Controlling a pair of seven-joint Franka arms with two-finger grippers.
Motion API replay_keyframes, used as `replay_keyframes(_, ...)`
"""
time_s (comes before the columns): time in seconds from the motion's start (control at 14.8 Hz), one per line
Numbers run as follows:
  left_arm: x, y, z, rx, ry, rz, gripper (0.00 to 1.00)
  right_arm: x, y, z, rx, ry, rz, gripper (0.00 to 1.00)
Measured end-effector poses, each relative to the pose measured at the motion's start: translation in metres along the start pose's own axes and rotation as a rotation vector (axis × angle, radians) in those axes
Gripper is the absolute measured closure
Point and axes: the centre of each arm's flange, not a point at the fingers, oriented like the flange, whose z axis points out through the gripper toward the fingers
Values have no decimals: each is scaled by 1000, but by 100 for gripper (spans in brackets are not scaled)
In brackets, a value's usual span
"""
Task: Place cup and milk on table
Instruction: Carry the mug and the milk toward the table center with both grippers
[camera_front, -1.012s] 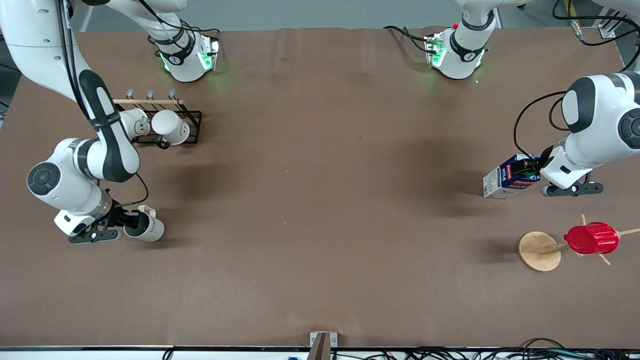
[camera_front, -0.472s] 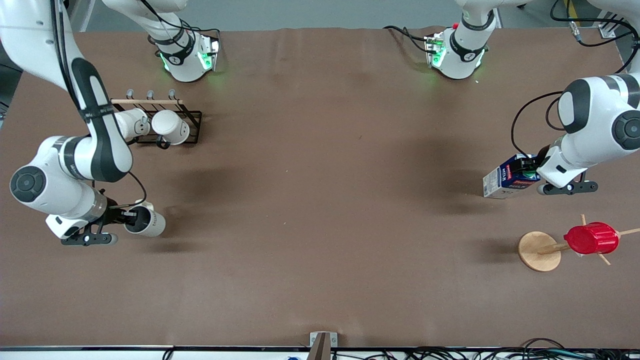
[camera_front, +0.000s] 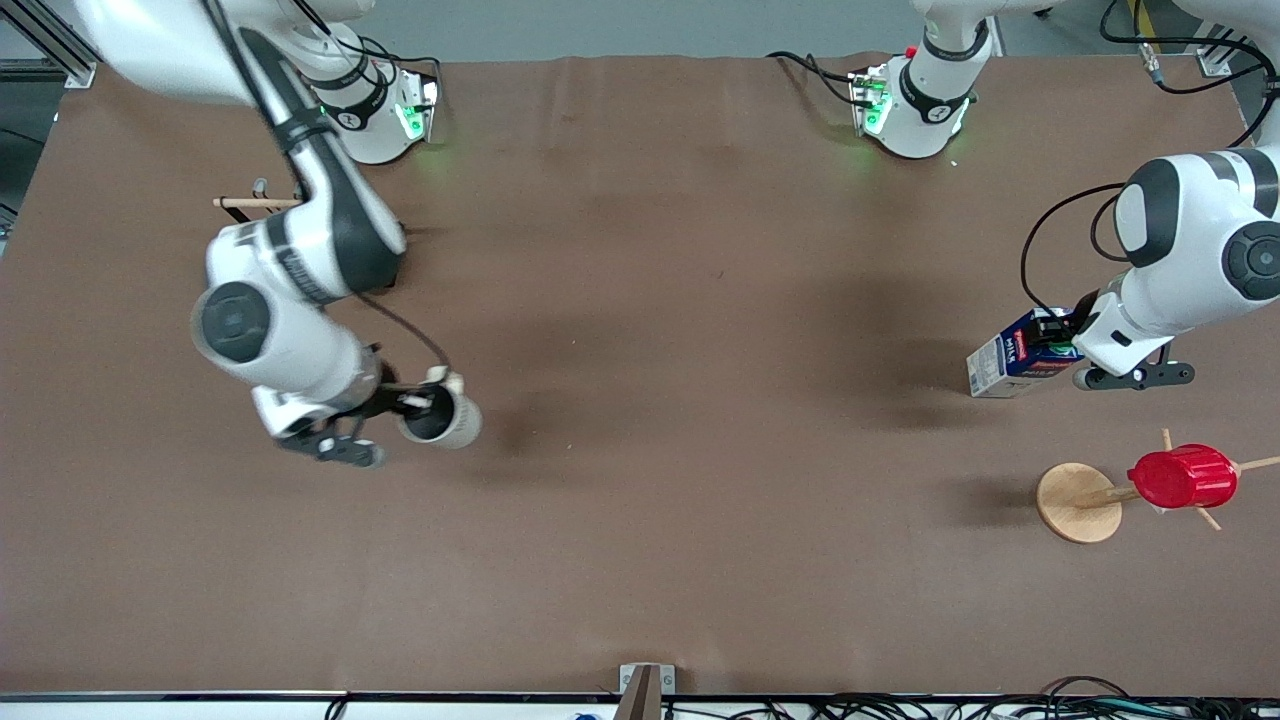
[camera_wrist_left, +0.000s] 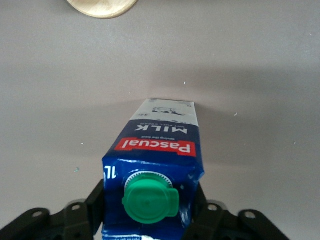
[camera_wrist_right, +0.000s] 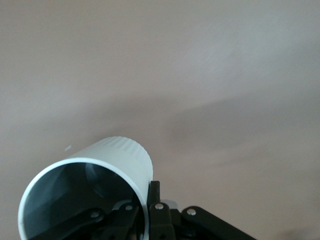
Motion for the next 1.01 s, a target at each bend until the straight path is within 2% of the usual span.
replay_keyframes(0.07, 1, 0, -1, 0, 4, 0, 36, -18, -29, 8, -3, -3, 24, 95)
replay_keyframes(0.2, 3, 1, -5, 0, 16, 2, 46, -51, -83, 30, -12, -10, 63, 95)
replay_keyframes(0.34, 8, 7, -18, 2, 39, 12, 48, -78, -126, 56, -39, 8, 104, 95)
replay_keyframes(0.47, 13, 24, -38, 2, 47, 41, 48, -96, -154, 81, -42, 28, 134, 95)
replay_keyframes(0.74, 16, 93, -82, -45, 71, 78, 48, -117, -181, 112, -15, 56, 138, 95)
replay_keyframes(1.01, 3, 192, -95, -73, 86, 124, 48, -134, -194, 136, -28, 80, 116, 95)
